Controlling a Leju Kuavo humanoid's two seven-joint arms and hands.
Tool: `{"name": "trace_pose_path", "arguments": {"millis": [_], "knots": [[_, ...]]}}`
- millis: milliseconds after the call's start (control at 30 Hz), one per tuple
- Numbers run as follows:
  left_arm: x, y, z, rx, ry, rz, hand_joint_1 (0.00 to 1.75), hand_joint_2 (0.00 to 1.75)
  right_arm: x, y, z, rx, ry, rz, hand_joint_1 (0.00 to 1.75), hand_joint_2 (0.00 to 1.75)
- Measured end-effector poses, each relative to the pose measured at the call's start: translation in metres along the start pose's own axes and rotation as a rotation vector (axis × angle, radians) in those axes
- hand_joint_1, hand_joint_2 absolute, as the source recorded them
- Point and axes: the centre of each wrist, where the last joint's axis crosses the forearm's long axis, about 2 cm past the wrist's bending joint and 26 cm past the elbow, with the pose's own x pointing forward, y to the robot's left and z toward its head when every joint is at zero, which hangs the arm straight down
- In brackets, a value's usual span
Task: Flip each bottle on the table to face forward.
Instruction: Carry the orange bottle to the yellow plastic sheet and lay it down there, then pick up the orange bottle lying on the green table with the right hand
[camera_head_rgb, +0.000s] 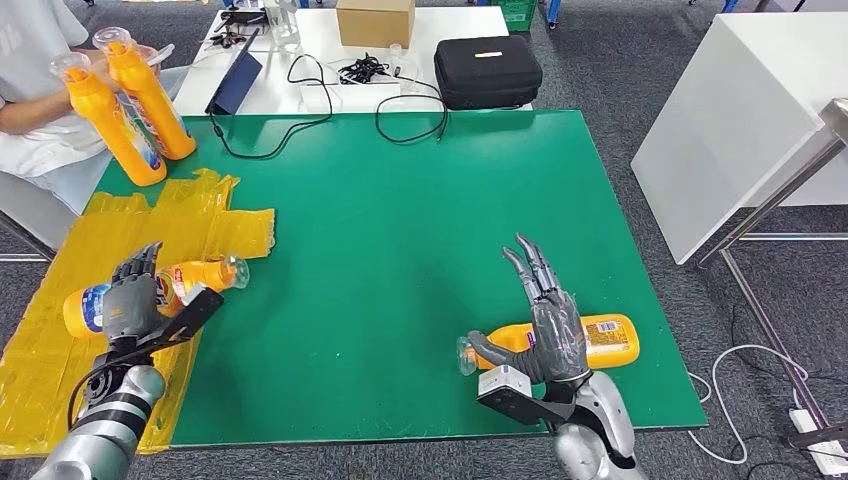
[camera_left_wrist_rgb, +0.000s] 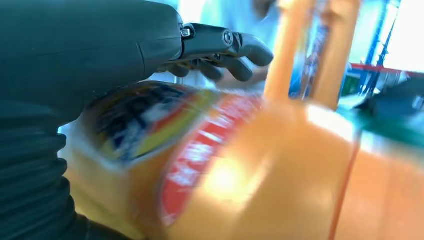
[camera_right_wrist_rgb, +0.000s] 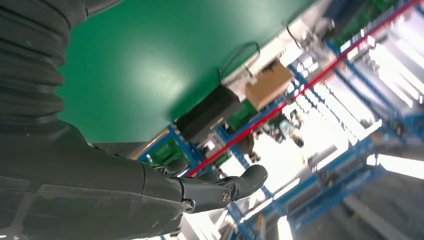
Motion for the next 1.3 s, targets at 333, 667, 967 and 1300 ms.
{"name": "trace_pose_path", "arguments": {"millis": [333,667,967,1300], "knots": [[0.040,0.007,-0.018,0.096,0.012,0.543,0.00,1.75,-0.028,-0.033,-0.001,0.155,-0.021,0.035,0.00,1.75],[0.082,0.009,-0.025,0.131,-0.075,0.684,0.00,1.75,-0.062,-0.087,-0.018,0.224,-0.042,0.080,0.00,1.75],[0.091,0.009,-0.026,0.140,-0.091,0.712,0.00,1.75,-0.069,-0.097,-0.018,0.234,-0.032,0.100,0.00,1.75],[0.114,0.008,-0.038,0.163,-0.135,0.799,0.00,1.75,-0.110,-0.168,-0.008,0.465,-0.014,0.036,0.00,1.75]]}}
